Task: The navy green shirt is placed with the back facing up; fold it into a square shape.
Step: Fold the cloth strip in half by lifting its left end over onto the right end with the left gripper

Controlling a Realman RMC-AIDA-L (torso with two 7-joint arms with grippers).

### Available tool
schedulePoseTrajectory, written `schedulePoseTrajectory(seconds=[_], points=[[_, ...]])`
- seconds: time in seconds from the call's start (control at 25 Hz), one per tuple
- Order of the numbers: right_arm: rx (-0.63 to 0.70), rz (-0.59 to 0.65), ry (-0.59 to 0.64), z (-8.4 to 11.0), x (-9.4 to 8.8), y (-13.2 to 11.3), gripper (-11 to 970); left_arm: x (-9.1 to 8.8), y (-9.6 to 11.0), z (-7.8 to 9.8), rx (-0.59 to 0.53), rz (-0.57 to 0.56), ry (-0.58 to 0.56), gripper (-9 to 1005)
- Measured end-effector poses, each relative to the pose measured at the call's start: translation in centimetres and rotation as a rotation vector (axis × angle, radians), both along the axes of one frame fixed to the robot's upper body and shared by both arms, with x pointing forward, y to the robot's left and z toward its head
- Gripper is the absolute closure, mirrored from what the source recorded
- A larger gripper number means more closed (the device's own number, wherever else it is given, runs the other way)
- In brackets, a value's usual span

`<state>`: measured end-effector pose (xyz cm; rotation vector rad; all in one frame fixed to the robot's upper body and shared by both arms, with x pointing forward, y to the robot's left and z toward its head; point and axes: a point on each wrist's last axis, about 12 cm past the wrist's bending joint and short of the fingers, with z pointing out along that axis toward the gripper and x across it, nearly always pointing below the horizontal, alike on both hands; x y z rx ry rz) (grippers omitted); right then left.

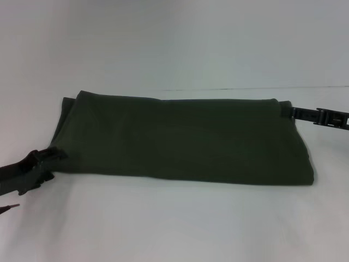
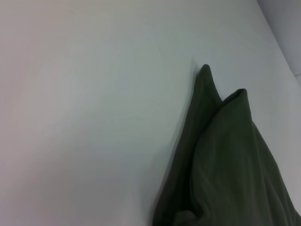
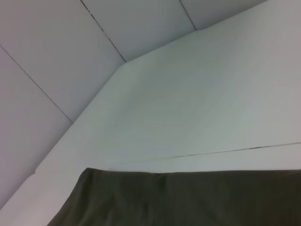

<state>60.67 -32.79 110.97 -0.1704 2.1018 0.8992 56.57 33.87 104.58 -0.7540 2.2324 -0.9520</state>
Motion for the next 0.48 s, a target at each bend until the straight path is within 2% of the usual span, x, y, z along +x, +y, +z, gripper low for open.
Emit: schedulePoseTrajectory(seconds=[0.48], points=[[0.001, 0.002, -0.004, 0.13, 0.14, 0.12, 225, 0.88, 0.3, 0.31, 0.044, 0.026, -0.021, 272]])
